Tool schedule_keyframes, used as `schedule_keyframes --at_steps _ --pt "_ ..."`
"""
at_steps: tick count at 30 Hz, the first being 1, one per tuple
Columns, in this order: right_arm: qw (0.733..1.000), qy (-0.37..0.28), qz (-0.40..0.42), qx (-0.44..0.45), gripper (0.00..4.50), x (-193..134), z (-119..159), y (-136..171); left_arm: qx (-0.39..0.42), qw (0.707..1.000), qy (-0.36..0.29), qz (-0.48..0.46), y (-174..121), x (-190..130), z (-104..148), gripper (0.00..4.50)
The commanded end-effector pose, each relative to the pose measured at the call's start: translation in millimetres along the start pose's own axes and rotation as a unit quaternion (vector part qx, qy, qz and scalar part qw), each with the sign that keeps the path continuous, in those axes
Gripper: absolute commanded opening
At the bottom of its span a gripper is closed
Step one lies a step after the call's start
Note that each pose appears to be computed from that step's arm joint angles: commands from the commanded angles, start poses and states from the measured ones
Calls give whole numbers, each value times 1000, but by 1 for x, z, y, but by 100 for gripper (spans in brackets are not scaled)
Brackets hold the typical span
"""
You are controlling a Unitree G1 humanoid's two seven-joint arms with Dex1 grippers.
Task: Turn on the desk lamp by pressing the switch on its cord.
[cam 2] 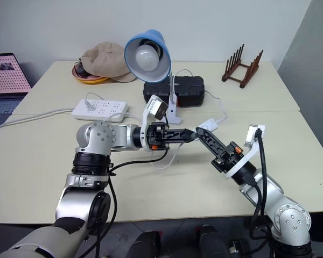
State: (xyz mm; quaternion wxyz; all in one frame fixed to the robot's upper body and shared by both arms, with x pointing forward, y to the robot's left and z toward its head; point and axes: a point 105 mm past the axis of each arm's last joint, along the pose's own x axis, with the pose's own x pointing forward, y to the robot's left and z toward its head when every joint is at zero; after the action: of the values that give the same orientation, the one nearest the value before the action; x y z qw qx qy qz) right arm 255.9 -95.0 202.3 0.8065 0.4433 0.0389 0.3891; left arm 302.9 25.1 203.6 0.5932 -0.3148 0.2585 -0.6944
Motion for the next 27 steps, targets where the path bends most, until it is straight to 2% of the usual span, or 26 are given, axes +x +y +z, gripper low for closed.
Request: schedule_keyframes --at_steps 1,13,15,17,22,27 --pt "1000 2 -3 -21 70 -1 1 4 20 1000 6 -3 -7 3 4 39" --pt "997 13 -34 -67 70 -2 -1 -6 24 1000 10 0 -7 3 4 39" --pt "996 17 -37 -75 140 -3 -1 -8 24 1000 10 0 -7 4 5 39" --pt "996 18 -36 -78 188 -4 -1 -8 25 1000 11 0 -7 4 5 39" --pt "996 19 -31 -79 283 -5 -2 -7 27 1000 12 1 -6 4 5 39" --pt "997 17 -27 -75 398 -6 -1 -7 28 1000 11 0 -7 4 6 39"
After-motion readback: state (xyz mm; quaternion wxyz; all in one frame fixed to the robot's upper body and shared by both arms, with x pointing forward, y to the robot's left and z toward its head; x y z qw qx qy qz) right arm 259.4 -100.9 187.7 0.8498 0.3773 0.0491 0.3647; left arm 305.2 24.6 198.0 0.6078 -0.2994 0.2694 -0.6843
